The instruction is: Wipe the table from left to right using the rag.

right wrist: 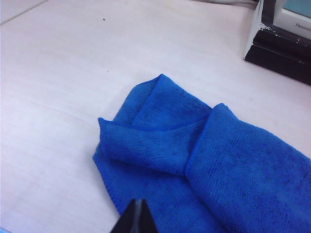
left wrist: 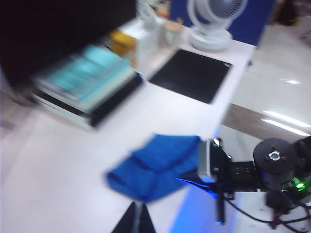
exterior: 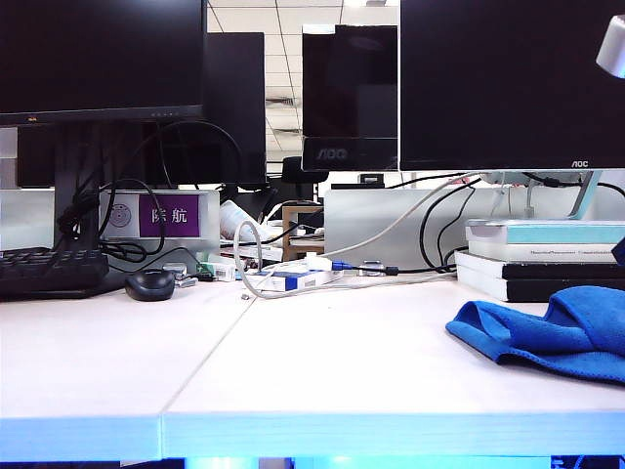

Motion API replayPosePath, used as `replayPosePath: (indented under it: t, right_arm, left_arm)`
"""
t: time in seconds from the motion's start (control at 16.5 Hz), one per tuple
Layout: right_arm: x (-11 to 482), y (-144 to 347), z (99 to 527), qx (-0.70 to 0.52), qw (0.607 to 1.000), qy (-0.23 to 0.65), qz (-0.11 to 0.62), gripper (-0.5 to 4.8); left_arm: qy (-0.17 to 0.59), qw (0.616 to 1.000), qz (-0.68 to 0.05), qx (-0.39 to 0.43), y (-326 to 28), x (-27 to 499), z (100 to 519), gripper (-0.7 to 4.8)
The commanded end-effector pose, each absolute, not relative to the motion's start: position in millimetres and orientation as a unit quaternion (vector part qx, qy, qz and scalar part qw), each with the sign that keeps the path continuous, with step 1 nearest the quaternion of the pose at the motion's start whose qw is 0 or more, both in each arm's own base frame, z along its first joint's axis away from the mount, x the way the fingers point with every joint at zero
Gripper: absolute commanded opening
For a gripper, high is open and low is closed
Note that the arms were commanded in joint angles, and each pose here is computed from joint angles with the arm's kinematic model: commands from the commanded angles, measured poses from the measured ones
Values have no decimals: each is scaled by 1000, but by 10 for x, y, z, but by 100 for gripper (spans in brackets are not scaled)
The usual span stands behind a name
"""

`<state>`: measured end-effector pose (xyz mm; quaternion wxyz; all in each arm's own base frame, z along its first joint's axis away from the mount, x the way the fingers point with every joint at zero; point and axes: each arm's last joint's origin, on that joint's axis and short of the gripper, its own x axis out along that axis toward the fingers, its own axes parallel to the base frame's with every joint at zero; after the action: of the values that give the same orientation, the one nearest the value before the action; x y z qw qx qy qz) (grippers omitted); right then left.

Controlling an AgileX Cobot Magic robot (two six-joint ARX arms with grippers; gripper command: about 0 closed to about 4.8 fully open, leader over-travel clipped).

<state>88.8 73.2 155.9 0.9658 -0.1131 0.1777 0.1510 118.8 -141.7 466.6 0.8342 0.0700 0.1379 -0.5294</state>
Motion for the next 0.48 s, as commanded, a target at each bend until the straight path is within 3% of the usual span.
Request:
replayPosePath:
  t: [0.06, 0.48]
  right_arm:
    - [892, 736, 1582, -107, 968, 172, 149, -1]
    - [892, 736, 1582, -107, 968, 172, 149, -1]
  left_arm:
    - [128, 835, -533, 43, -1728, 1462, 3995, -5]
    - [59, 878, -473, 30, -1719, 1517, 3033, -5]
